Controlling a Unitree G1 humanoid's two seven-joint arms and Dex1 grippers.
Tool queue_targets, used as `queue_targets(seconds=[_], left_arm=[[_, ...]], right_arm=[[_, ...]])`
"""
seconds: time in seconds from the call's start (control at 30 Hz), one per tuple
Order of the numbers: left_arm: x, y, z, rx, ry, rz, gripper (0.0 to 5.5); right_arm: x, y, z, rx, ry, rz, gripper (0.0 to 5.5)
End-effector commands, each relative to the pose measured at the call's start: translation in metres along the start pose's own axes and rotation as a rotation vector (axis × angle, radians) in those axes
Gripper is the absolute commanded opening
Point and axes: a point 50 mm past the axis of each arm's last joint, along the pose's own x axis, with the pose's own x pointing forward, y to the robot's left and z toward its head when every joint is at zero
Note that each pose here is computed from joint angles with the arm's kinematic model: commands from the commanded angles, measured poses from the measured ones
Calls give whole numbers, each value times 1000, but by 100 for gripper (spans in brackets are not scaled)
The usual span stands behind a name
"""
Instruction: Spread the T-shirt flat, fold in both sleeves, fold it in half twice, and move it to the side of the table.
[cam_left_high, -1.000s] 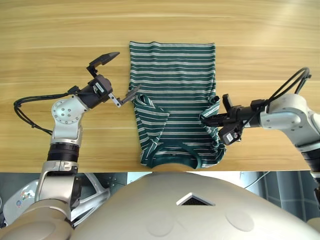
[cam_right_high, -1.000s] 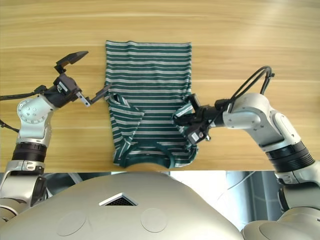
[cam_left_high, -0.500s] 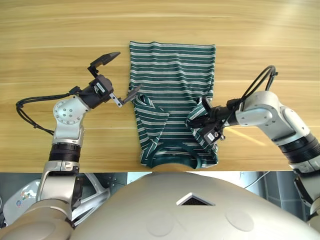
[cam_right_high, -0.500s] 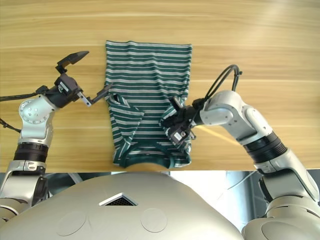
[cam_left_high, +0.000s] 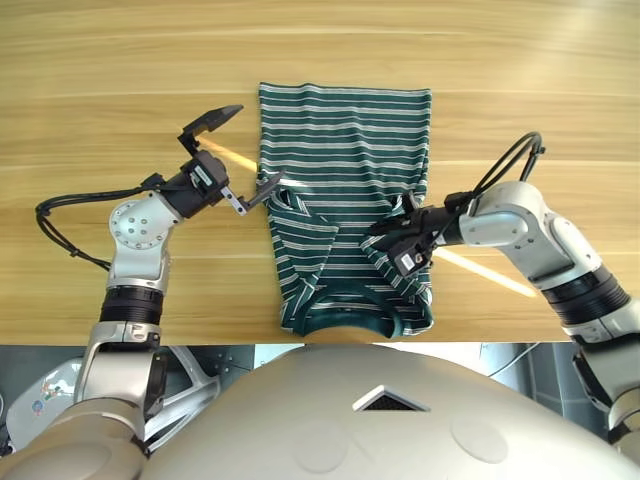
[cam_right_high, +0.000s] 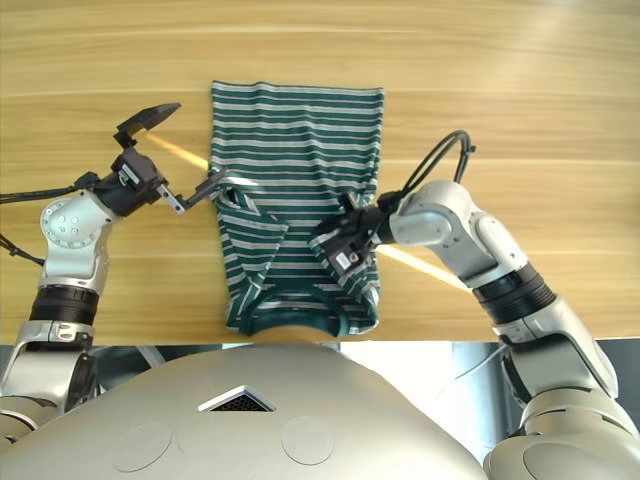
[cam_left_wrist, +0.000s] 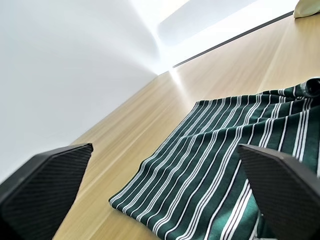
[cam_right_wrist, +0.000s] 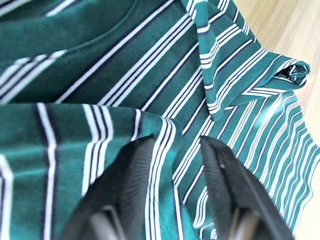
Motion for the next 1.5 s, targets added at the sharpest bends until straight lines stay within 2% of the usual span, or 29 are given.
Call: queue_targets(seconds=[0.03, 0.2, 0.3, 0.37, 0.43, 0.5, 0.57, 0.63, 0.7, 1.03, 1.2, 1.5], left_arm=[[2, 1, 1, 6, -6, -14, 540], [8, -6, 1, -15, -19, -46, 540], [2, -23, 9, -23, -64, -175, 540], [-21, -18, 21, -9, -77, -283, 540], [-49, -4, 27, 13, -16, -382, 540], [-72, 5, 28, 16, 67, -473, 540], [-94, 6, 23, 9, 191, -555, 540], [-110, -4, 16, -1, 284, -623, 540], [-112, -15, 11, 11, 305, -657, 540], [-77, -79, -1, 83, 233, -711, 540], [-86, -102, -1, 71, 237, -837, 540], [-95, -113, 0, 62, 249, -928, 540]], right_arm=[[-6, -4, 4, 16, -60, -7, 244], [-14, -13, 14, 52, -181, -102, 343], [-54, -23, 10, 85, -219, -285, 409], [-93, -14, -3, 130, -144, -370, 473], [-126, 4, -26, 224, 9, -412, 502], [-143, 26, -43, 329, 109, -409, 537], [-149, 51, -48, 411, 158, -374, 537], [-143, 73, -47, 461, 154, -319, 537], [-129, 89, -42, 485, 129, -260, 537], [-64, 123, -16, 527, -68, -85, 537], [-55, 131, -6, 531, -114, -31, 537], [-47, 128, 3, 505, -167, -26, 537]])
